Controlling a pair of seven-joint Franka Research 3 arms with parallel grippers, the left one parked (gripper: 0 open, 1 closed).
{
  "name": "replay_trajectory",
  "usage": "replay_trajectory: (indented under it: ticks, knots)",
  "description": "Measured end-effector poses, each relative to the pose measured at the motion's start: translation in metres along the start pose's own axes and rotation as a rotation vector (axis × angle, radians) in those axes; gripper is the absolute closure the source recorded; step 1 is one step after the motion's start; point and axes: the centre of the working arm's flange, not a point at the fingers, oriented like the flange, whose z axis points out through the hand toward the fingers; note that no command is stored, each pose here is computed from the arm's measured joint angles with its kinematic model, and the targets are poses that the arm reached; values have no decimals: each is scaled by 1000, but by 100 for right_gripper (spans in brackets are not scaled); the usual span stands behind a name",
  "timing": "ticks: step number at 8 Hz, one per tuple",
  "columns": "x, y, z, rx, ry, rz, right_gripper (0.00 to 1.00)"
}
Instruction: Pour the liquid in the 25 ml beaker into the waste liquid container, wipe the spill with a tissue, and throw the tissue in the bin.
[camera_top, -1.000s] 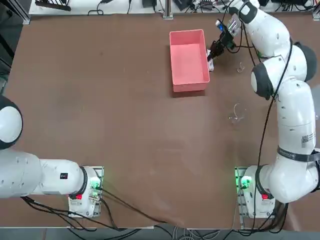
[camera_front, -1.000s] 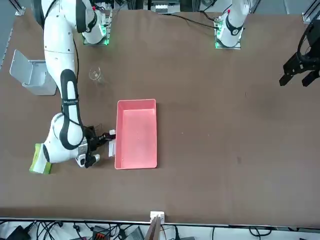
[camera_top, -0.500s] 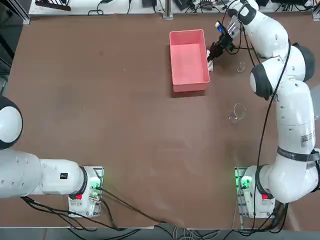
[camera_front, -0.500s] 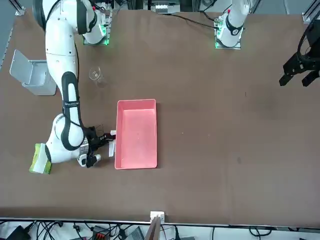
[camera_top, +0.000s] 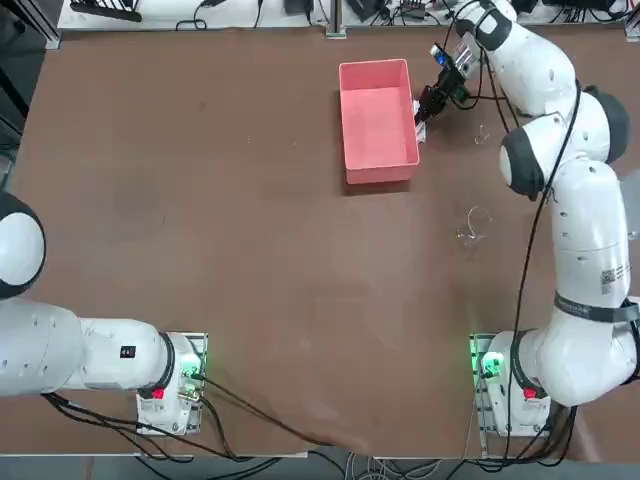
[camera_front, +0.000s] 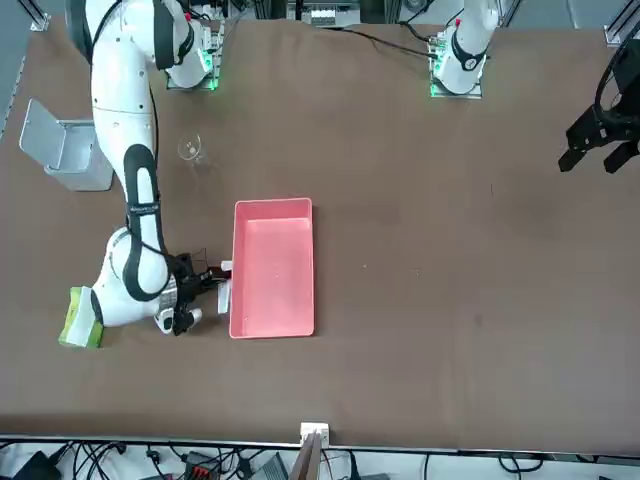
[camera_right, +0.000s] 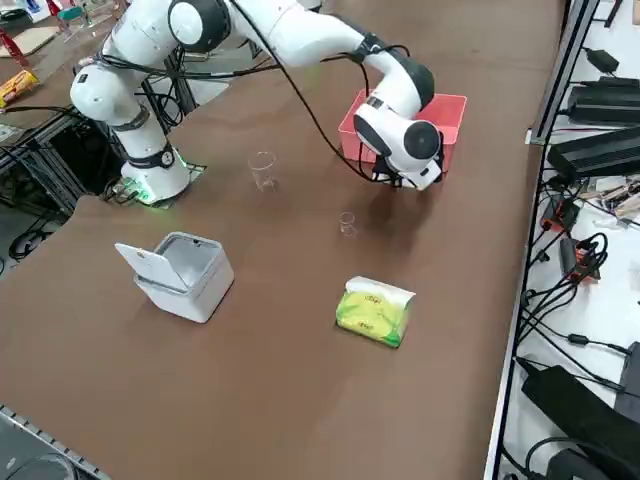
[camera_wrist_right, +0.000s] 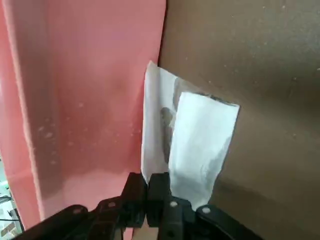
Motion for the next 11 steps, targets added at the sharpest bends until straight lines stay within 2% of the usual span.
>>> replay_trajectory:
  ticks: [11]
  knots:
    - [1,5,3,-7,9,-24,98]
